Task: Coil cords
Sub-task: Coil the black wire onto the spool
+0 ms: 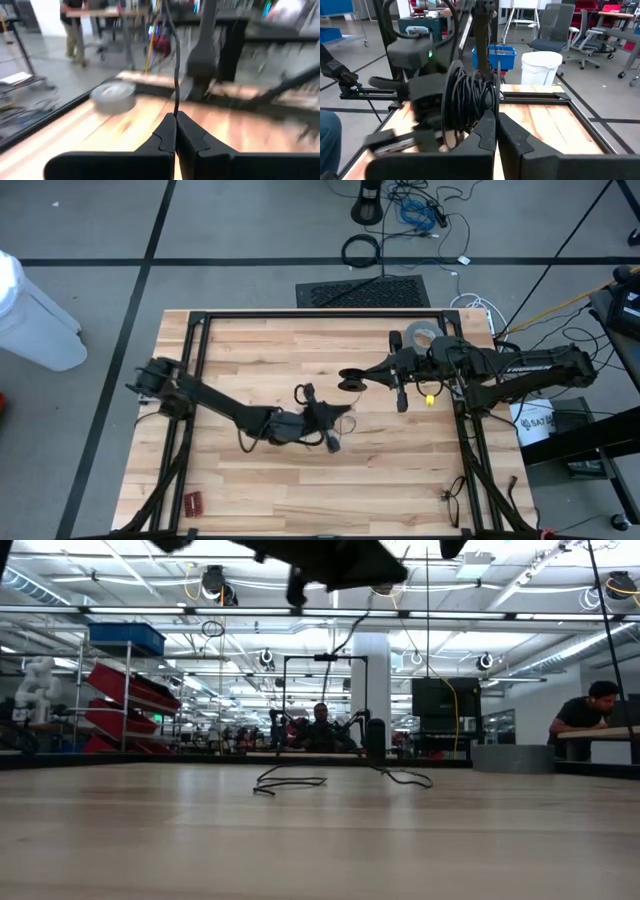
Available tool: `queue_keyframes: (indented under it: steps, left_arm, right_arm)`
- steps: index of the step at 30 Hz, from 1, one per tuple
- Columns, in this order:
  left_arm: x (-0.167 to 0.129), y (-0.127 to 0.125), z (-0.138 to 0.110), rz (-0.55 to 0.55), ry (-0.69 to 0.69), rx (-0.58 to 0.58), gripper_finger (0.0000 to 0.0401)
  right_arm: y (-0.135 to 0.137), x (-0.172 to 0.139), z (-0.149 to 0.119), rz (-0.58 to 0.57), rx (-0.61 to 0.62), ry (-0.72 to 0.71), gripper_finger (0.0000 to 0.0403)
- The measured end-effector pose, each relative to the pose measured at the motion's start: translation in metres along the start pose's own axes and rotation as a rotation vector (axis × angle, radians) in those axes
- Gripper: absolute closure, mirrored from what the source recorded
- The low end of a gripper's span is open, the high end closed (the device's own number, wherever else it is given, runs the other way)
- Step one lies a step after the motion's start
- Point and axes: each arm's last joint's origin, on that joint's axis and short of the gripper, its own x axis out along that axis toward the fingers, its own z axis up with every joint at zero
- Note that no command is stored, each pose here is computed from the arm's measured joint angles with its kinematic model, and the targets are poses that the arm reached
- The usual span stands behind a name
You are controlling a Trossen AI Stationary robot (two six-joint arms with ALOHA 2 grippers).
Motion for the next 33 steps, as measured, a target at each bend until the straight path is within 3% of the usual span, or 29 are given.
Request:
queue_keyframes:
  steps: [6,11,20,28,33]
  left_arm:
    - [-0.033,0.027,0.031,0.042,0.217,0.050,0.0400]
    - [-0.061,0.048,0.054,0.039,0.305,0.067,0.0400]
    - [-0.085,0.065,0.086,-0.012,0.251,0.018,0.0401]
    - [-0.087,0.067,0.089,-0.041,0.248,0.051,0.0401]
    - [-0.087,0.067,0.089,-0.059,0.250,0.046,0.0401]
  right_arm:
    - [0.001,0.000,-0.002,0.023,0.035,0.022,0.0403]
    - [0.003,0.000,-0.003,0.060,0.047,0.033,0.0403]
    - [0.006,0.008,-0.009,0.073,0.011,0.063,0.0403]
    - [0.006,0.033,-0.028,0.073,-0.111,0.156,0.0403]
    - [0.003,0.049,-0.040,-0.008,-0.160,0.210,0.0403]
